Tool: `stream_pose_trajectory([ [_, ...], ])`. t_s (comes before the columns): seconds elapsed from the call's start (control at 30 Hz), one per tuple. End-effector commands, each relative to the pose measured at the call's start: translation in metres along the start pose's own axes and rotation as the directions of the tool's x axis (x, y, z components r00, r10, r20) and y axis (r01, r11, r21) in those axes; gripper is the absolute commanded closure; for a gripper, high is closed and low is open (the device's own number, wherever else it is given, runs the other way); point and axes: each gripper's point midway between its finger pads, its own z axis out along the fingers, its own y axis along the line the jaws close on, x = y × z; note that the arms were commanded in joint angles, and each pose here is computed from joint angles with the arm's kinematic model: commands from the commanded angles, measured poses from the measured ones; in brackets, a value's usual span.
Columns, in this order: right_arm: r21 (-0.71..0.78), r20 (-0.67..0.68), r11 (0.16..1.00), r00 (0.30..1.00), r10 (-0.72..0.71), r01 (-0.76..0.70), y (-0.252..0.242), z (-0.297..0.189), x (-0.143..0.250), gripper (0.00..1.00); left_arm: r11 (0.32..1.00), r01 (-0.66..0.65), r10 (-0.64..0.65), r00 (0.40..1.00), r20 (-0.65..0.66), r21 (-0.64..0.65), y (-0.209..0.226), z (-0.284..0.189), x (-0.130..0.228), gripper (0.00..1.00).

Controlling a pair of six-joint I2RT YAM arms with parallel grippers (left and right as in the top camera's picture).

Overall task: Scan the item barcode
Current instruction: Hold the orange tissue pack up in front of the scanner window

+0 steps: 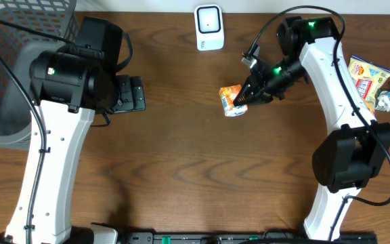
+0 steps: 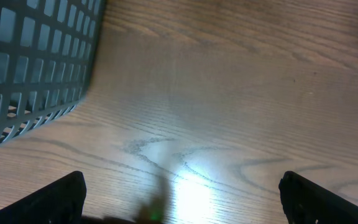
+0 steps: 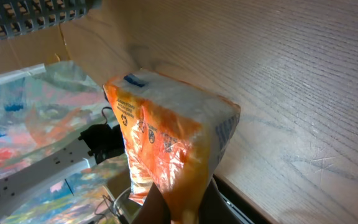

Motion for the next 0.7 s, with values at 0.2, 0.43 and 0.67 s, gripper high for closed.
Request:
stream_pose_trajectory([
  [0.2,-0.022,0.015,0.999,0.999,-0.028,0.029,0.006,-0.001,-0.001,0.99,1.0,0.004,-0.004,1.0,-0.005,-0.007,0.001,0.001,0.001,0.02],
  [0.43,-0.024,0.078,0.997,0.995,-0.07,0.072,0.006,-0.003,-0.018,0.99,1.0,0.003,-0.003,1.0,-0.005,-0.007,0.001,0.001,0.001,0.02],
  [0.67,0.021,0.21,0.975,0.953,-0.219,0.22,0.002,-0.012,-0.054,0.99,1.0,0.004,-0.004,1.0,-0.005,-0.007,0.001,0.001,0.001,0.02],
])
